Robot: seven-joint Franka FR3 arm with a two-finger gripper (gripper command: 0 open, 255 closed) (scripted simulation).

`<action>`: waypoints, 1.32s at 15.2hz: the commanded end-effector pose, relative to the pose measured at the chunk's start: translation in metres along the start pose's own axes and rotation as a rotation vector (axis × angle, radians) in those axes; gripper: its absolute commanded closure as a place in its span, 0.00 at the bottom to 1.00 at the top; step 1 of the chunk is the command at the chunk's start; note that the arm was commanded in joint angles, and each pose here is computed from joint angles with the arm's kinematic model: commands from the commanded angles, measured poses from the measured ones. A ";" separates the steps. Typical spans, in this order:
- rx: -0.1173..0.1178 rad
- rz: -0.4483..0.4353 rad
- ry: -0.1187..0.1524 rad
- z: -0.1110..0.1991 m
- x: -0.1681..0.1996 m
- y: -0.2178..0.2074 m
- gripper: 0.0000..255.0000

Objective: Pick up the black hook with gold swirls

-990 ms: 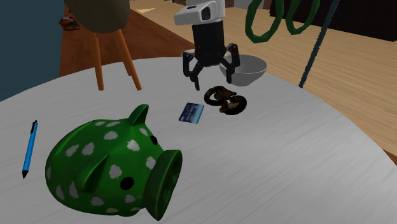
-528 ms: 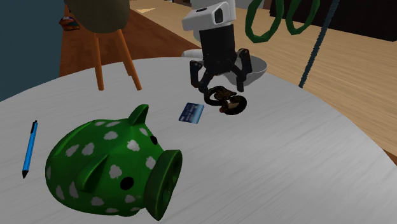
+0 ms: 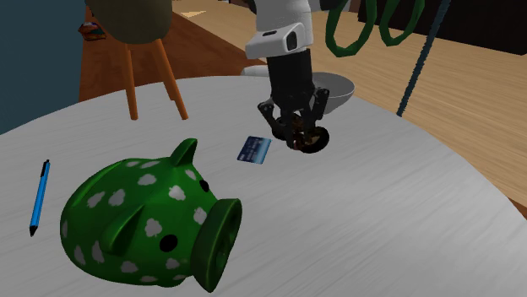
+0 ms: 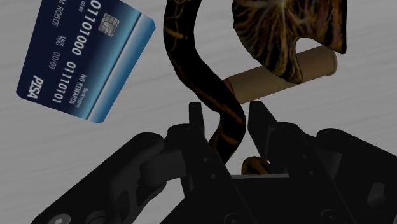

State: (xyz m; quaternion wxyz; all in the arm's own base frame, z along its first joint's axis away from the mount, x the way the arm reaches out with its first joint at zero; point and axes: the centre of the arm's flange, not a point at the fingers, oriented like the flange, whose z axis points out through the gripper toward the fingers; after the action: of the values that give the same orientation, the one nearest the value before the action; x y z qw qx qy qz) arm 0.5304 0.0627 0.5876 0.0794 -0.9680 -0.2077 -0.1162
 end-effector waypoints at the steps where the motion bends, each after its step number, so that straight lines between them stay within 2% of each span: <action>1: -0.002 0.003 -0.008 0.004 -0.001 0.003 1.00; 8: -0.002 0.004 -0.008 0.003 -0.001 0.003 1.00; 20: -0.002 0.004 -0.008 -0.058 0.015 -0.003 1.00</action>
State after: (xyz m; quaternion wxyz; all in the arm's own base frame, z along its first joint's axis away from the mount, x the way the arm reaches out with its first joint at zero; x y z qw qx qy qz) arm 0.5311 0.0593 0.6414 0.0778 -0.9689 -0.2063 -0.1125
